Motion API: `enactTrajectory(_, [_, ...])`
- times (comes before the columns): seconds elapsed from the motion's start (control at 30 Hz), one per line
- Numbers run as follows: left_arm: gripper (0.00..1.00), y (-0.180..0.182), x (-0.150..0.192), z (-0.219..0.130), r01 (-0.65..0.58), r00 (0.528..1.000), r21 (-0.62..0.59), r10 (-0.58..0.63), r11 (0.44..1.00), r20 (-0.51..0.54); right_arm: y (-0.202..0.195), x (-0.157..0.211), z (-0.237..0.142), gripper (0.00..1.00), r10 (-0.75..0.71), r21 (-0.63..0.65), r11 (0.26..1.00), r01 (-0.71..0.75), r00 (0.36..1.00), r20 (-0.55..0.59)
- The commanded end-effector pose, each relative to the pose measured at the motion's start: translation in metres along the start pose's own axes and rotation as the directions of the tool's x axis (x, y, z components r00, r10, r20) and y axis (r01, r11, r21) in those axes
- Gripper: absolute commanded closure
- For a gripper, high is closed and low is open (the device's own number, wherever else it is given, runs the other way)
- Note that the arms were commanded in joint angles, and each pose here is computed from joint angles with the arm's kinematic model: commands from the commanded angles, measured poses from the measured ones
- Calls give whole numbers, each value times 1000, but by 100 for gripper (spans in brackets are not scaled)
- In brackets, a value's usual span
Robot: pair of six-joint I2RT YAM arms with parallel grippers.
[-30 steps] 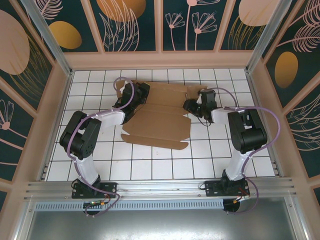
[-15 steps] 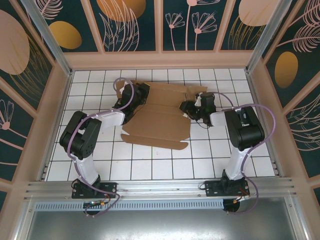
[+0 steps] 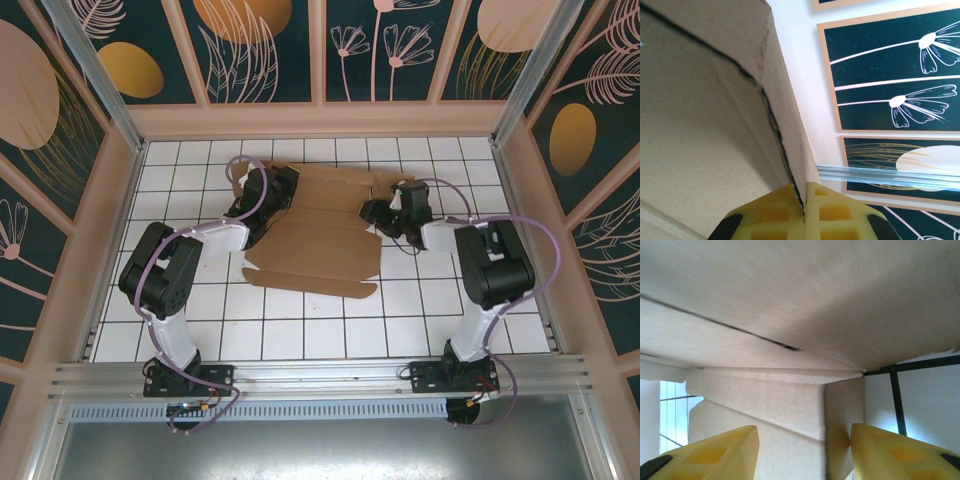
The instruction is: Fold the paper box
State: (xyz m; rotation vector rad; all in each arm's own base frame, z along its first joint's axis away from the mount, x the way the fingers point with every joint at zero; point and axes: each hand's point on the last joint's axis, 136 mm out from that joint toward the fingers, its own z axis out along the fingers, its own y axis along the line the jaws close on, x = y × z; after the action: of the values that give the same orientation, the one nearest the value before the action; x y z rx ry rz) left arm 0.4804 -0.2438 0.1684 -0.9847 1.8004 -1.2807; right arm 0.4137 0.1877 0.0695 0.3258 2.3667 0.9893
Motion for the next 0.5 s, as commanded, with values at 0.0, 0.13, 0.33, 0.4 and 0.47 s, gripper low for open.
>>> enactTrajectory(0.0, [100, 7, -4, -8, -36, 999, -32, 36, 999, 2, 18, -26, -45, 49, -137, 12, 991, 137, 983, 119])
enactTrajectory(0.13, [100, 5, -5, -11, -56, 998, -37, 56, 998, 4, 26, -47, -109, 58, -234, 21, 971, 240, 921, 311])
enactTrajectory(0.33, [100, 3, -3, -12, -72, 997, -36, 71, 997, -10, -14, -110, -184, 76, -220, 235, 967, 100, 794, 567])
enactTrajectory(0.4, [100, 1, -2, -13, -75, 997, -32, 74, 997, -15, -35, -124, -173, 80, -215, 293, 954, 59, 815, 538])
enactTrajectory(0.47, [100, 0, -1, -13, -75, 997, -29, 74, 997, -21, -46, -134, -151, 84, -246, 323, 942, 92, 844, 477])
